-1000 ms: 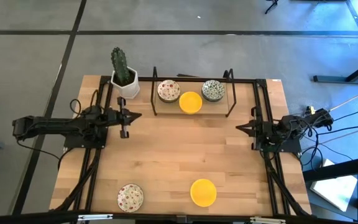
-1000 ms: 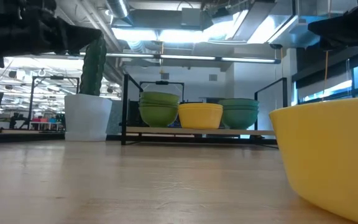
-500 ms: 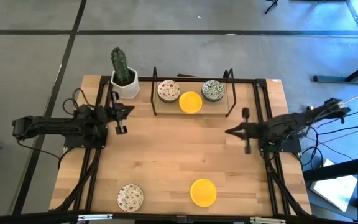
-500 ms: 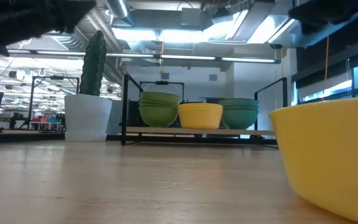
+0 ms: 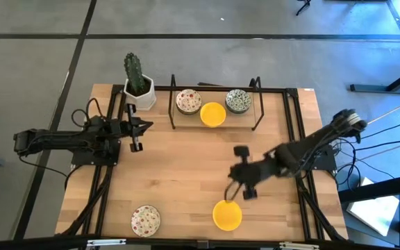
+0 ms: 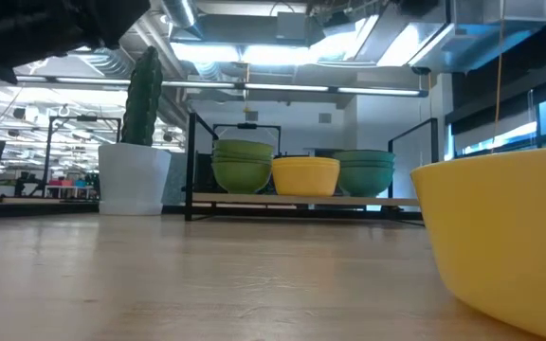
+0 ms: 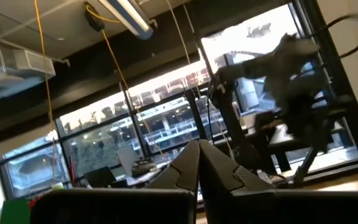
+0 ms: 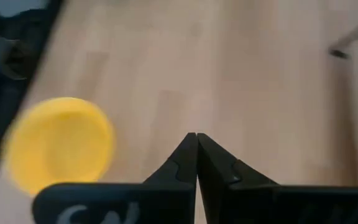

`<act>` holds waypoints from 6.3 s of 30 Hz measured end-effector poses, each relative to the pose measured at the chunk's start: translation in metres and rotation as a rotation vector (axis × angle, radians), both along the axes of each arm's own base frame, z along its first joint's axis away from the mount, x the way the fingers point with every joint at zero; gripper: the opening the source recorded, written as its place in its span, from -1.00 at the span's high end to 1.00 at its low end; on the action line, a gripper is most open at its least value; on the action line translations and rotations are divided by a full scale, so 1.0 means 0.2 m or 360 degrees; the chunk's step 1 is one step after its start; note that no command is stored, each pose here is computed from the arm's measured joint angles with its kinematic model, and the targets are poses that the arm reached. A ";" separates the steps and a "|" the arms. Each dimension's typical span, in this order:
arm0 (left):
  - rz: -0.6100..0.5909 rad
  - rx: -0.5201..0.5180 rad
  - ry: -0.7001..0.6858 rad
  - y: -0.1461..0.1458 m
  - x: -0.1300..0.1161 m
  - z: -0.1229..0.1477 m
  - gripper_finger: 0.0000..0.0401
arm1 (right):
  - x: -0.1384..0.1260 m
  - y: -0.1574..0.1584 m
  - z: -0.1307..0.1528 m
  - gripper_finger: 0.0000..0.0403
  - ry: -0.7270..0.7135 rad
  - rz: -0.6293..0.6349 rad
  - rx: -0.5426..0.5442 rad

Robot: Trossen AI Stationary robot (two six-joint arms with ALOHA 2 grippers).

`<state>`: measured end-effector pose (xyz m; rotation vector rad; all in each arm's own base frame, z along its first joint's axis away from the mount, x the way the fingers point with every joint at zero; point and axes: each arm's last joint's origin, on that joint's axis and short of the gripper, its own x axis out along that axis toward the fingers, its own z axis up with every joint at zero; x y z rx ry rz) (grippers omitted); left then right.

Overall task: Pick & Place Mini bowls
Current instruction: Stack the yellow bowl on the top of the yellow bowl on the shelf

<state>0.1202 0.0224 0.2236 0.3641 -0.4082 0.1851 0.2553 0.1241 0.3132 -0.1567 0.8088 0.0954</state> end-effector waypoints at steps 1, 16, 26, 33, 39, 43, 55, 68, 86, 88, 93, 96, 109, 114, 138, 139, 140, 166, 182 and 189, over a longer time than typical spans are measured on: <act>-0.0004 -0.0009 0.0008 0.00 0.00 0.00 0.97 | 0.02 0.04 0.01 0.96 0.0014 0.0034 -0.0007; -0.0033 -0.0086 0.0057 0.00 0.01 -0.02 0.96 | 0.12 0.36 -0.23 0.26 0.0261 0.0173 -0.0040; -0.0039 -0.0111 0.0100 0.00 0.01 -0.03 0.98 | 0.20 0.42 -0.41 -0.46 0.0329 0.0231 -0.0068; -0.0039 -0.0110 0.0099 0.00 0.01 -0.03 0.98 | 0.24 0.43 -0.51 -0.52 0.0431 0.0238 -0.0071; -0.0037 -0.0111 0.0117 0.00 0.01 -0.04 0.96 | 0.25 0.43 -0.56 -0.50 0.0485 0.0235 -0.0112; -0.0037 -0.0111 0.0117 0.00 0.01 -0.04 0.97 | 0.27 0.42 -0.59 -0.43 0.0516 0.0235 -0.0096; -0.0037 -0.0113 0.0123 0.00 0.02 -0.04 0.96 | 0.30 0.40 -0.66 -0.06 0.0611 0.0243 -0.0081; -0.0037 -0.0113 0.0123 0.00 0.02 -0.04 0.96 | 0.30 0.36 -0.68 0.81 0.0708 0.0215 -0.0120; -0.0035 -0.0114 0.0124 0.00 0.02 -0.04 0.98 | 0.31 -0.12 -0.14 0.97 0.0182 0.0028 0.0086; -0.0035 -0.0114 0.0124 0.00 0.02 -0.04 0.97 | 0.30 -0.22 -0.06 0.97 0.0087 -0.0063 0.0115; -0.0033 -0.0115 0.0123 0.00 0.02 -0.04 0.96 | 0.29 -0.52 0.11 0.97 -0.0118 -0.0339 0.0161; -0.0031 -0.0115 0.0123 0.00 0.02 -0.04 0.97 | 0.28 -0.70 0.20 0.97 -0.0120 -0.0498 0.0172; -0.0010 -0.0084 0.0133 0.01 0.02 -0.04 0.98 | 0.40 -1.29 0.28 0.97 0.0167 -0.0716 0.0294; -0.0029 -0.0077 0.0140 0.00 0.02 -0.04 0.97 | 0.46 -1.40 0.14 0.97 0.0307 -0.0729 0.0349; -0.0029 -0.0073 0.0140 0.00 0.02 -0.04 0.98 | 0.46 -1.64 -0.06 0.97 0.0522 -0.0955 0.0316; -0.0029 -0.0073 0.0140 0.00 0.02 -0.04 0.97 | 0.46 -1.64 -0.06 0.97 0.0522 -0.0957 0.0317; -0.0029 -0.0073 0.0140 0.00 0.02 -0.04 0.97 | 0.46 -1.64 -0.06 0.97 0.0522 -0.0960 0.0318; -0.0032 -0.0073 0.0139 0.00 0.02 -0.04 0.96 | 0.46 -1.62 -0.08 0.97 0.0575 -0.0985 0.0354; -0.0032 -0.0073 0.0136 0.00 0.02 -0.04 0.96 | 0.49 -1.63 -0.16 0.84 0.0645 -0.0951 0.0348; -0.0032 -0.0073 0.0137 0.00 0.02 -0.04 0.98 | 0.50 -1.64 -0.16 0.60 0.0631 -0.0966 0.0347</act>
